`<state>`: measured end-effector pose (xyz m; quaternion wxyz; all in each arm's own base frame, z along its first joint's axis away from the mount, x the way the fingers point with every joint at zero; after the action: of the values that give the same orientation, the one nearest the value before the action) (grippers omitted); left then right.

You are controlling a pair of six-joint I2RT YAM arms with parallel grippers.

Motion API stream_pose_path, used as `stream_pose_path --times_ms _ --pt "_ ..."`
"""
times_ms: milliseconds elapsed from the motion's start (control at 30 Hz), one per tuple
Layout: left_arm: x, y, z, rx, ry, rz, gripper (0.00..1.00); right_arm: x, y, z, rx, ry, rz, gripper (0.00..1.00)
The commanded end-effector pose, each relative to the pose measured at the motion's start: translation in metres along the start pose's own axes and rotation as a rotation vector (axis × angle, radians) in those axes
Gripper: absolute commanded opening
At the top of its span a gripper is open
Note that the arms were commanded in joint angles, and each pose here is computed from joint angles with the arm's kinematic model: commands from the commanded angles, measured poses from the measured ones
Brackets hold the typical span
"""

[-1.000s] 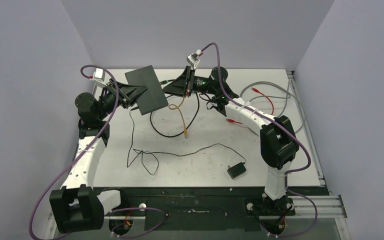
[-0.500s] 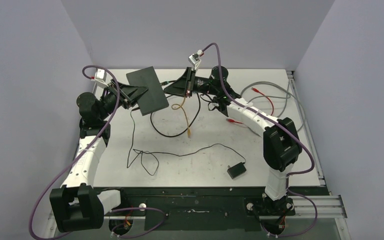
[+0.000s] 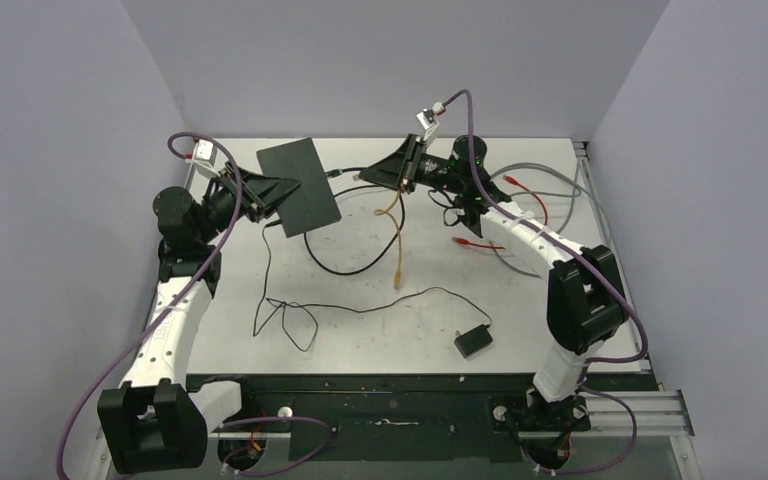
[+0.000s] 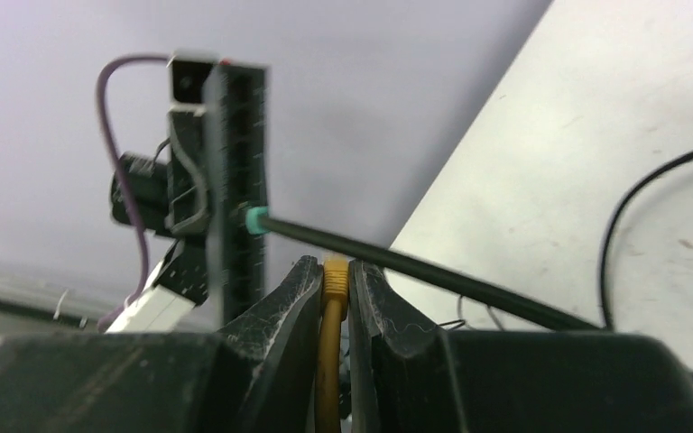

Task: Pull the plug from the switch port
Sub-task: Pull the connector from the switch port, then place the connector at the corner of the board.

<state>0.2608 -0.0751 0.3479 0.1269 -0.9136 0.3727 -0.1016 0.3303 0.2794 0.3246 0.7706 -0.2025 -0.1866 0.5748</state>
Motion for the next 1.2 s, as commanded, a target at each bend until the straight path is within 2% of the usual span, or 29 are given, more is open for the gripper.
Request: stream_pose_path --times_ms 0,133,233,367,500,667,867,1033,1167 --pt "-0.010 -0.001 -0.045 0.157 0.129 -0.027 0.00 -0.018 -0.014 0.007 -0.066 0.023 -0.108 0.05" --pt "-0.011 -0.001 -0.045 0.160 0.124 -0.026 0.00 -0.022 -0.014 0.008 -0.062 0.018 -0.110 0.05" --pt "-0.012 0.000 -0.040 0.160 0.098 -0.035 0.00 -0.029 -0.020 0.009 -0.116 0.054 -0.117 0.05" --pt "-0.018 0.000 -0.030 0.150 0.016 -0.067 0.00 -0.049 -0.038 0.014 -0.265 0.197 -0.118 0.05" --pt "-0.026 -0.003 -0.022 0.144 -0.063 -0.117 0.00 -0.086 -0.064 0.032 -0.414 0.303 -0.203 0.05" --pt "-0.031 -0.007 -0.016 0.138 -0.109 -0.160 0.00 -0.117 -0.084 0.045 -0.517 0.434 -0.270 0.05" --pt "-0.029 -0.010 -0.016 0.138 -0.106 -0.155 0.00 -0.143 -0.113 0.035 -0.521 0.525 -0.356 0.05" --pt "-0.030 -0.008 -0.015 0.129 -0.099 -0.153 0.00 -0.168 -0.161 0.028 -0.540 0.605 -0.442 0.05" --pt "-0.029 -0.008 -0.015 0.119 -0.096 -0.146 0.00 -0.182 -0.185 0.006 -0.534 0.689 -0.458 0.05"
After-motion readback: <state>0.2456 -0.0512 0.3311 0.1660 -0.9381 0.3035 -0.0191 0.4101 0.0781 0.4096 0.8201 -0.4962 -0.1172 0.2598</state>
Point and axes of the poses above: each gripper's point midway between its finger pads, its own x axis out along the fingers, its own z axis along the line the jaws close on, y = z × x, the point moved 9 cm from there along -x, back along the fingers, and after that the axes turned 2 degrees about -x, right-handed, at the moved point
